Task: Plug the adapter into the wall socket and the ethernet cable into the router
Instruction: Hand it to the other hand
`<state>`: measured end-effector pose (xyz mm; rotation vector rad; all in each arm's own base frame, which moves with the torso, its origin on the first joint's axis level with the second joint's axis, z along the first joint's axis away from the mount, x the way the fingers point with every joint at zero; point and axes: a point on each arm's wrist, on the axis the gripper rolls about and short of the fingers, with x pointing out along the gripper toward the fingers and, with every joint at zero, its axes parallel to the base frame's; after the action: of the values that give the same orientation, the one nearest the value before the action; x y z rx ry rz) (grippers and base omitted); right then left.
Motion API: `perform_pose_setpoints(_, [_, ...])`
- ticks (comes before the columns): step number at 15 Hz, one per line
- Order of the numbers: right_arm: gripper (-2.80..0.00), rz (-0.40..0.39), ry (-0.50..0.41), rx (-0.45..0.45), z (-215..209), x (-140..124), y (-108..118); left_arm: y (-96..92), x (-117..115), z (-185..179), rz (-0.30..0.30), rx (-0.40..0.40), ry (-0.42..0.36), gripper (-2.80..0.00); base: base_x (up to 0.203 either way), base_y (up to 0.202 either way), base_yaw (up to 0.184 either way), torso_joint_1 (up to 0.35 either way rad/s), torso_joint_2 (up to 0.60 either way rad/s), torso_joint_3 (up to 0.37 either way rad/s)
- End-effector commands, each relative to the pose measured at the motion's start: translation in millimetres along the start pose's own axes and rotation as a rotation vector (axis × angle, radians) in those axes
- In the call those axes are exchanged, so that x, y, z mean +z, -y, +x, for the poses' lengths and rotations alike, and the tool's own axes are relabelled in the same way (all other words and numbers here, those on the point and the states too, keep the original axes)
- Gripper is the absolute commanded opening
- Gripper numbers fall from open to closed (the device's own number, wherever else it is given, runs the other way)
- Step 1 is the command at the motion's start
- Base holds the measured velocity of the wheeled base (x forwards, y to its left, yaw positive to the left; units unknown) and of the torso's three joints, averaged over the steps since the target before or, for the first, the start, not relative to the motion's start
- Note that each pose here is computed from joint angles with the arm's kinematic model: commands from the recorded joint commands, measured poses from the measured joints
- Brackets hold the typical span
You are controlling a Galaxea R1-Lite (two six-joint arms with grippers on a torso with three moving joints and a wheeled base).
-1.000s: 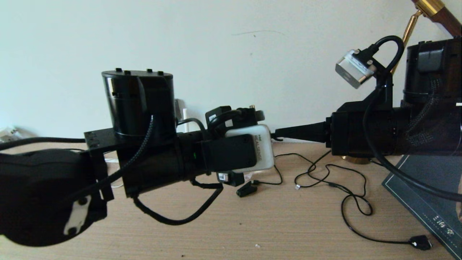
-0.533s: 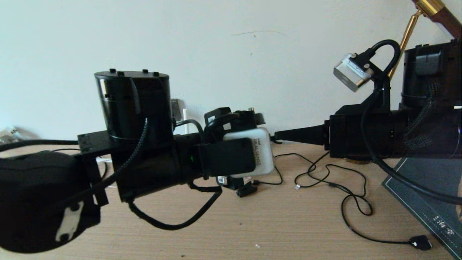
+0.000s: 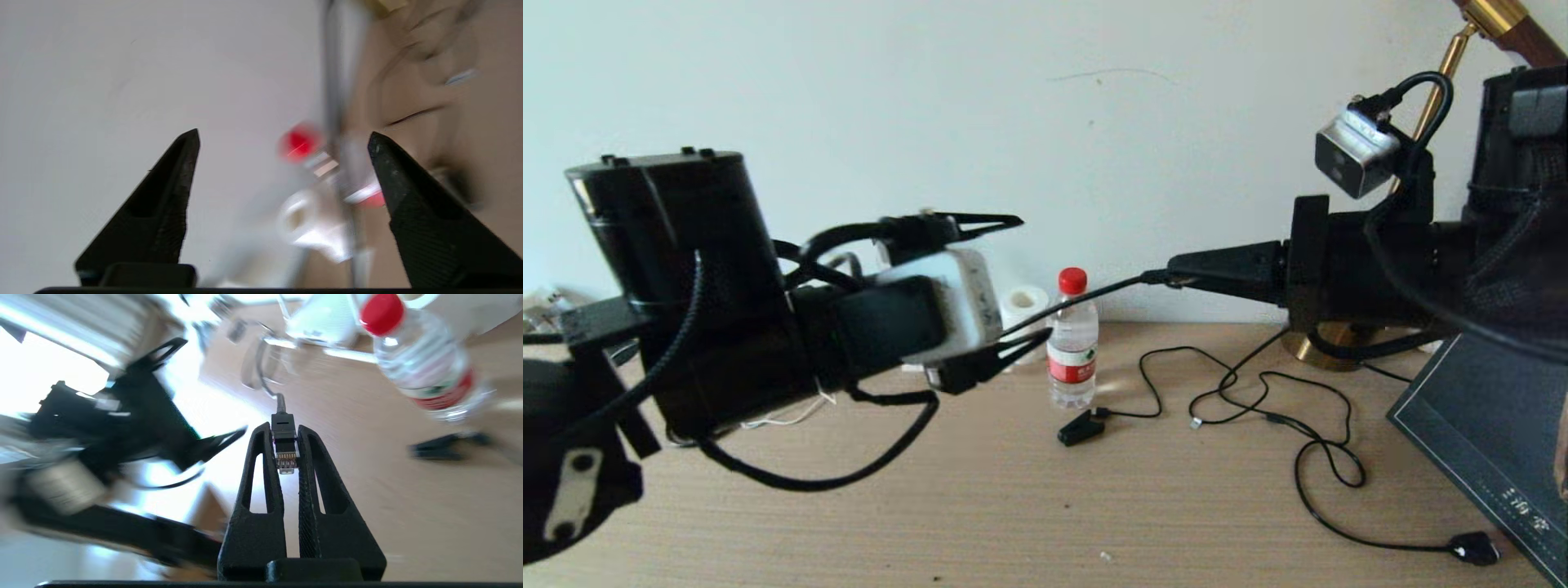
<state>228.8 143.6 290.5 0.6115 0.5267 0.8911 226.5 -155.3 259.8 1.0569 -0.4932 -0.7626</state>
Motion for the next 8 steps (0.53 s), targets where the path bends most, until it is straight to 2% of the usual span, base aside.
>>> perform_pose_setpoints(1, [-2.80, 0.177, 0.030, 0.043, -4.4, 12.9, -11.2, -17.5, -31.9, -17.4, 0.035, 0.048, 0.030, 0.00, 0.000, 0.000, 0.000, 0.000, 0.00, 0.000])
perform_pose_setpoints(3, [-2.80, 0.331, 0.010, 0.098, -1.8, 22.3, -18.3, -19.9, -41.7, -20.9, 0.045, 0.042, 0.092, 0.00, 0.000, 0.000, 0.000, 0.000, 0.00, 0.000])
perform_pose_setpoints(5, [-2.80, 0.464, -0.035, 0.123, -0.5, 29.7, -24.5, -28.9, -34.8, -21.7, 0.028, 0.046, 0.155, 0.00, 0.000, 0.000, 0.000, 0.000, 0.00, 0.000])
perform_pose_setpoints(8, [-2.80, 0.636, -0.100, 0.126, 2.9, 35.5, -28.1, -22.0, -28.8, -9.8, 0.047, 0.011, 0.247, 0.00, 0.000, 0.000, 0.000, 0.000, 0.00, 0.000])
